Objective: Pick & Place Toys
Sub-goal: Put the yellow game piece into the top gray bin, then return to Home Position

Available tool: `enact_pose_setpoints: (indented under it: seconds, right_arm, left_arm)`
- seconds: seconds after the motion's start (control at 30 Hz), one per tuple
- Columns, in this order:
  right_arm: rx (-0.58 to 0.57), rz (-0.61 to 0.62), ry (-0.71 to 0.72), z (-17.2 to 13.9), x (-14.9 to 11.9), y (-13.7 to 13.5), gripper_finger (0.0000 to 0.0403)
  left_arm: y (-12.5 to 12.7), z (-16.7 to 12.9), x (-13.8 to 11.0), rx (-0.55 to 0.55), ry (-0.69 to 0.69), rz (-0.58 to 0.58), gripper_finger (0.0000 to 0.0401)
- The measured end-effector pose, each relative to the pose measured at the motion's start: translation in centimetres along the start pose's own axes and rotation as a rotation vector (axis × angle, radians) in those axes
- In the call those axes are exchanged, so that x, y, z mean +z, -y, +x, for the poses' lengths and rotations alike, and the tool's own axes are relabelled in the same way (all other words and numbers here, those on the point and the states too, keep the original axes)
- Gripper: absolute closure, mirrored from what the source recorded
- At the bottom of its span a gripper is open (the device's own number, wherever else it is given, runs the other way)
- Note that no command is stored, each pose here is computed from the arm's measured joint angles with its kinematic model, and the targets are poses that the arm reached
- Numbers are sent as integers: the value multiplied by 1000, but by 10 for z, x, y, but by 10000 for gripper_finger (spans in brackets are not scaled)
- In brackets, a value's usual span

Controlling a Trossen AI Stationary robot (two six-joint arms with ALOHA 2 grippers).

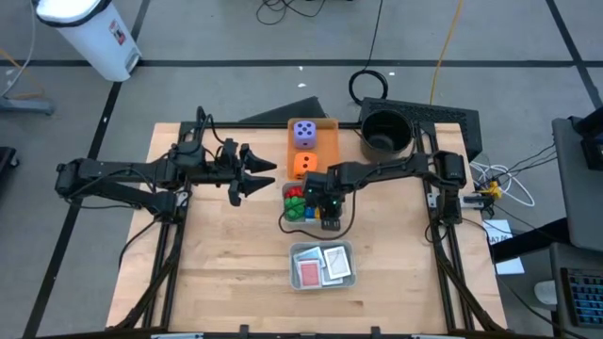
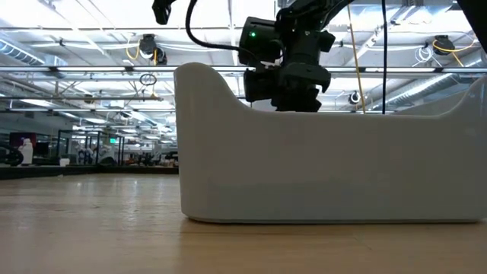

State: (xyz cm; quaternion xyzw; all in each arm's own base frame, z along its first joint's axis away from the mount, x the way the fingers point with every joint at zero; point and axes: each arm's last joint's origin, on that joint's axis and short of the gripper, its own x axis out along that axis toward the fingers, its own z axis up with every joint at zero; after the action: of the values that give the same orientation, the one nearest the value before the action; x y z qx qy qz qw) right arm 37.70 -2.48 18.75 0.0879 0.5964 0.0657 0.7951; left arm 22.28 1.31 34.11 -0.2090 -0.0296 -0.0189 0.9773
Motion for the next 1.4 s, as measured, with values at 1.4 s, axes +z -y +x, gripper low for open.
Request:
enact_pose_setpoints:
  seconds: [1.4]
  right_arm:
    - [-121,265,1179,-178,-141,0,300]
  left_arm:
    - [3,-104,11,128,309,55,151]
